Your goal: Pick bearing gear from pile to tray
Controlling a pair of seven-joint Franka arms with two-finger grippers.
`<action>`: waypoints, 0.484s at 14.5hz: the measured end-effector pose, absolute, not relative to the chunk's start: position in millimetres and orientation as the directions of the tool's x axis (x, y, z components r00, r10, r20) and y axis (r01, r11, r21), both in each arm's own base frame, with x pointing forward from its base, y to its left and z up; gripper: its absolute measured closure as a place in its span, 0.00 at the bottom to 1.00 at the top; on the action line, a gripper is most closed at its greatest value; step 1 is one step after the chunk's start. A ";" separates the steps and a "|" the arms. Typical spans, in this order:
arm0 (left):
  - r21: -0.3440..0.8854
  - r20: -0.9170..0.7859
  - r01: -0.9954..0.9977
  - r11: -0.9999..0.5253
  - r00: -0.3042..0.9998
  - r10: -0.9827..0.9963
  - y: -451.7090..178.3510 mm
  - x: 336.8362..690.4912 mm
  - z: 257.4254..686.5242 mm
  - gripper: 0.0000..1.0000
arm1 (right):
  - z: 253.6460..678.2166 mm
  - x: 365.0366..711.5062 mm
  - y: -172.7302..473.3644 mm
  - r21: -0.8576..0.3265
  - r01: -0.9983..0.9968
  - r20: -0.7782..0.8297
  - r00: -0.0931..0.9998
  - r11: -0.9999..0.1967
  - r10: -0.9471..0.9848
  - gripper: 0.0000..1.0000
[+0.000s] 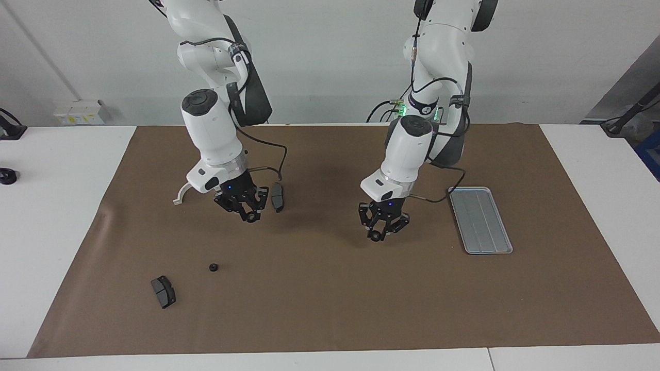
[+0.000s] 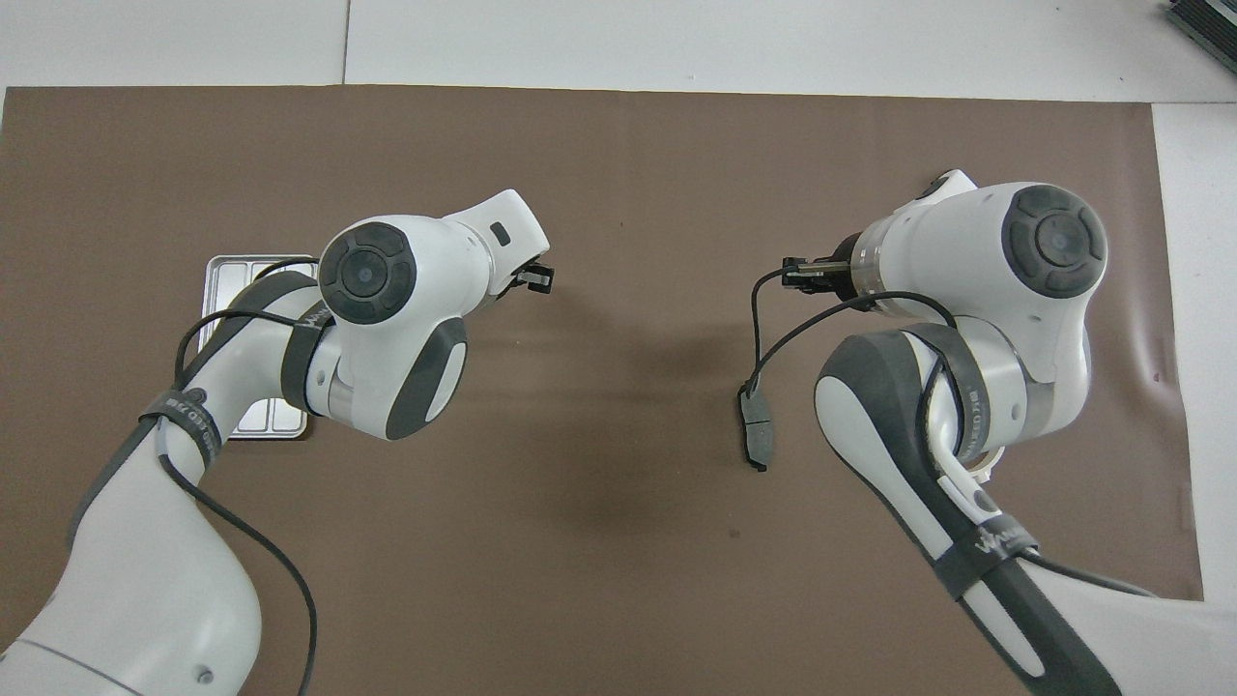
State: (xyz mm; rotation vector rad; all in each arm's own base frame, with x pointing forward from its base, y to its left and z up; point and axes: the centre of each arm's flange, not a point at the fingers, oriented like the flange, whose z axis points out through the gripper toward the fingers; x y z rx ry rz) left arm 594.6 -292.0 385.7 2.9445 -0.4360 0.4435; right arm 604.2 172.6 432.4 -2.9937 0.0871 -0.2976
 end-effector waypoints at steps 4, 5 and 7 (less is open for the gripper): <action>0.039 0.280 -0.307 -0.951 0.917 -0.284 -207.2 596.2 409.2 0.64 | 461.8 606.1 253.3 -0.216 -0.123 0.225 0.959 -0.969 -0.172 0.65; 0.027 0.277 -0.299 -0.954 0.919 -0.280 -177.2 599.9 410.8 0.64 | 463.9 610.7 275.0 -0.236 -0.133 0.228 0.955 -0.963 -0.188 0.65; 0.002 0.253 -0.303 -0.953 0.922 -0.293 -118.2 606.3 413.6 0.64 | 453.3 621.7 311.7 -0.266 -0.147 0.230 0.950 -0.953 -0.211 0.65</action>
